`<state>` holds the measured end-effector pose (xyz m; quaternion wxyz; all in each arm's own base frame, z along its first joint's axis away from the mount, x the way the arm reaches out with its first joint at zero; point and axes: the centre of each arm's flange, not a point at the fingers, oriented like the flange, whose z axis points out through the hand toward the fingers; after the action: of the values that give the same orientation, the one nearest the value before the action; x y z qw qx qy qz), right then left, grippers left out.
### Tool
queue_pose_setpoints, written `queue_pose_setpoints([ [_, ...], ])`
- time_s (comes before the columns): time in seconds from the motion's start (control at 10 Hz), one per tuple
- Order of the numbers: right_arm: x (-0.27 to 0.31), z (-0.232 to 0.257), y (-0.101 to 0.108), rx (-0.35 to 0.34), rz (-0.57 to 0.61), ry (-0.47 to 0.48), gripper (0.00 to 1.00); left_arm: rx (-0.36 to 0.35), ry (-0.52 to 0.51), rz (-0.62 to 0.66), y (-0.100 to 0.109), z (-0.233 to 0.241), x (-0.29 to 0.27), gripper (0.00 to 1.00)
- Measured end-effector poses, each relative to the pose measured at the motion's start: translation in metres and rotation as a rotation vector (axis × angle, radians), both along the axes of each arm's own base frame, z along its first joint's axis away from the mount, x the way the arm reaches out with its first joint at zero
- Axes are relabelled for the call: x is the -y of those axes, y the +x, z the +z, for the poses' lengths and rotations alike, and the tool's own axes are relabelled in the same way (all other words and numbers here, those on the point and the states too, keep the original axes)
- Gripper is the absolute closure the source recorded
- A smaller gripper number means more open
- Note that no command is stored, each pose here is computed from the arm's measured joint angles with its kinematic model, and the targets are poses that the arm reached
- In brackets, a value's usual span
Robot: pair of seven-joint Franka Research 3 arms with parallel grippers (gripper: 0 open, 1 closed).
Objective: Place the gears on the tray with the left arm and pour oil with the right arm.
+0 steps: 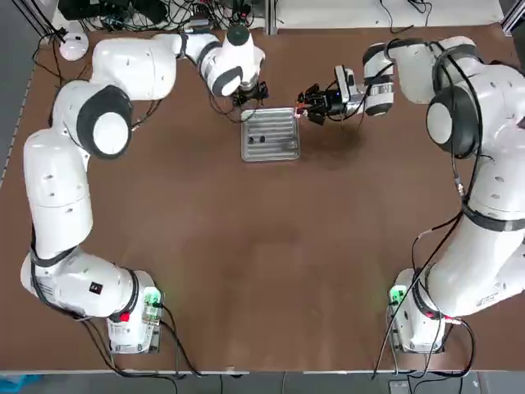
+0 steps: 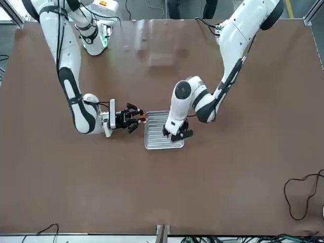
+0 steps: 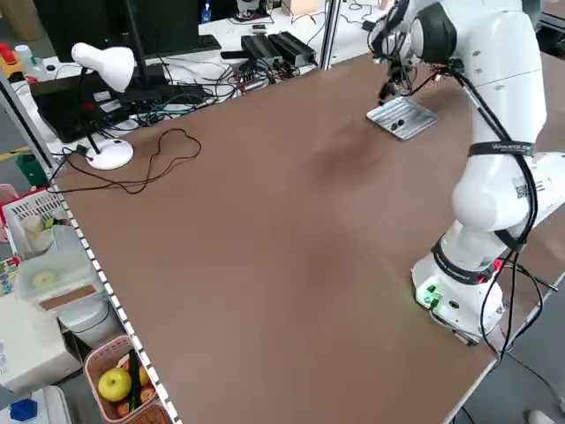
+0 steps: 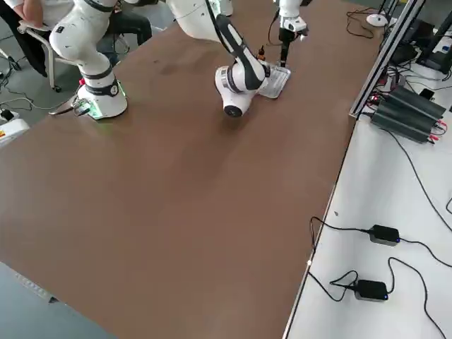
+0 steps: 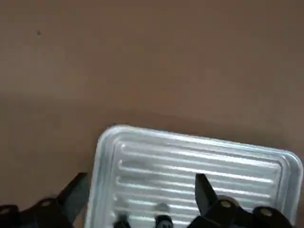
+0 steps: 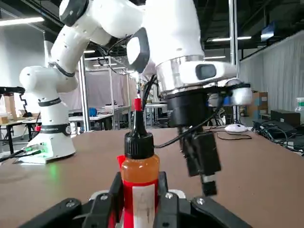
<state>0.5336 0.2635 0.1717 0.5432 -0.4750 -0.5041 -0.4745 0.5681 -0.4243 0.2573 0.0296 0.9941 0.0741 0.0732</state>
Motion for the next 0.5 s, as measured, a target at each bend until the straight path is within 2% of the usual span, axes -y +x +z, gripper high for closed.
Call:
queue_pose_setpoints([
  [0.1,-0.014,0.001,-0.004,-0.016,-0.013,0.015,0.69,0.012,0.042,-0.056,0.024,0.023,-0.025,0.01],
  [0.3,-0.040,0.002,-0.012,-0.051,-0.029,0.031,0.69,0.030,0.090,-0.158,0.055,0.063,-0.059,0.01],
  [0.5,-0.059,0.002,-0.023,-0.131,-0.025,0.040,0.69,0.026,0.070,-0.254,0.083,0.081,-0.100,0.01],
])
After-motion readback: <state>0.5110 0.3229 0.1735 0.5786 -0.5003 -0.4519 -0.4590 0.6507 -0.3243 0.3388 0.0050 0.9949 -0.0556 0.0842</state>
